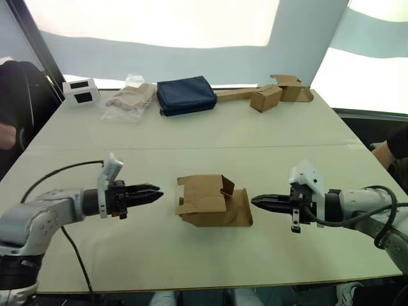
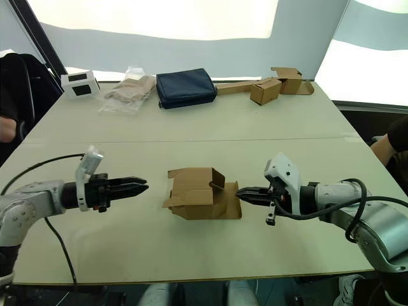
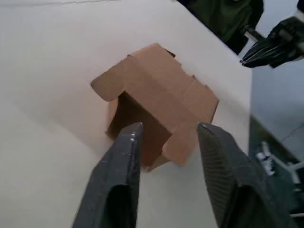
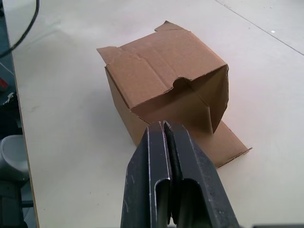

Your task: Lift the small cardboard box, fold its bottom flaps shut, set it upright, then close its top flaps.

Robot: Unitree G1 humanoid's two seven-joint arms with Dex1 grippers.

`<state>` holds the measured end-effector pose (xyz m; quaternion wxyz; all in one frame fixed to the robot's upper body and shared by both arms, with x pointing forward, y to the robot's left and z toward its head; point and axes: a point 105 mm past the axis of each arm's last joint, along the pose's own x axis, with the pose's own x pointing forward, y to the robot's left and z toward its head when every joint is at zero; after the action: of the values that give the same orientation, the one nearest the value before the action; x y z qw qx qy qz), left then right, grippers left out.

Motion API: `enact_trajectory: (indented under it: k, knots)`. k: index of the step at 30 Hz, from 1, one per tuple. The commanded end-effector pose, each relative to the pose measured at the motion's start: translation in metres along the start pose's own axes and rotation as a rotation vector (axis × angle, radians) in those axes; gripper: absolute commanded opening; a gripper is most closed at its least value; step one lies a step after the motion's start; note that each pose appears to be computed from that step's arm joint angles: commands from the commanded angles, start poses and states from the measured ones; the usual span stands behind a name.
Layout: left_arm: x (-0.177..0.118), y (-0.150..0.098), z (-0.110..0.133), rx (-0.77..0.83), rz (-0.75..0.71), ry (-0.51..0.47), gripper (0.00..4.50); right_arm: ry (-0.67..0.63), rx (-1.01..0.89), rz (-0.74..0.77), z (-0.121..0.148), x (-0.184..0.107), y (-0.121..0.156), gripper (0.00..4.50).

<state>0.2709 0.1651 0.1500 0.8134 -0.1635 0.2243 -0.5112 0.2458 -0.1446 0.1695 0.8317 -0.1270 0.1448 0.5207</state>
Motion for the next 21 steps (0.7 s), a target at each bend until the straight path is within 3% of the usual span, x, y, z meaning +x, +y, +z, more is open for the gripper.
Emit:
enact_trajectory:
  k: [1, 4, 5, 13, 21]
  knots:
    - [0.012, -0.006, -0.002, -0.248, -0.097, -0.007, 3.32, -0.019, -0.033, -0.011, 0.007, 0.0, 0.006, 0.0]
    - [0.019, -0.002, -0.004, -0.381, -0.126, -0.011, 4.39, -0.021, -0.031, -0.019, 0.006, 0.001, 0.008, 0.0]
    - [0.022, 0.001, -0.005, -0.429, -0.126, -0.022, 4.48, -0.023, -0.029, -0.023, 0.006, 0.001, 0.009, 0.0]
    - [0.048, 0.003, -0.004, -0.634, -0.225, -0.053, 4.48, -0.027, -0.016, -0.067, 0.006, -0.003, 0.013, 0.0]
    - [0.075, -0.004, -0.004, -0.683, -0.293, -0.052, 4.48, -0.027, -0.013, -0.083, 0.007, -0.004, 0.016, 0.0]
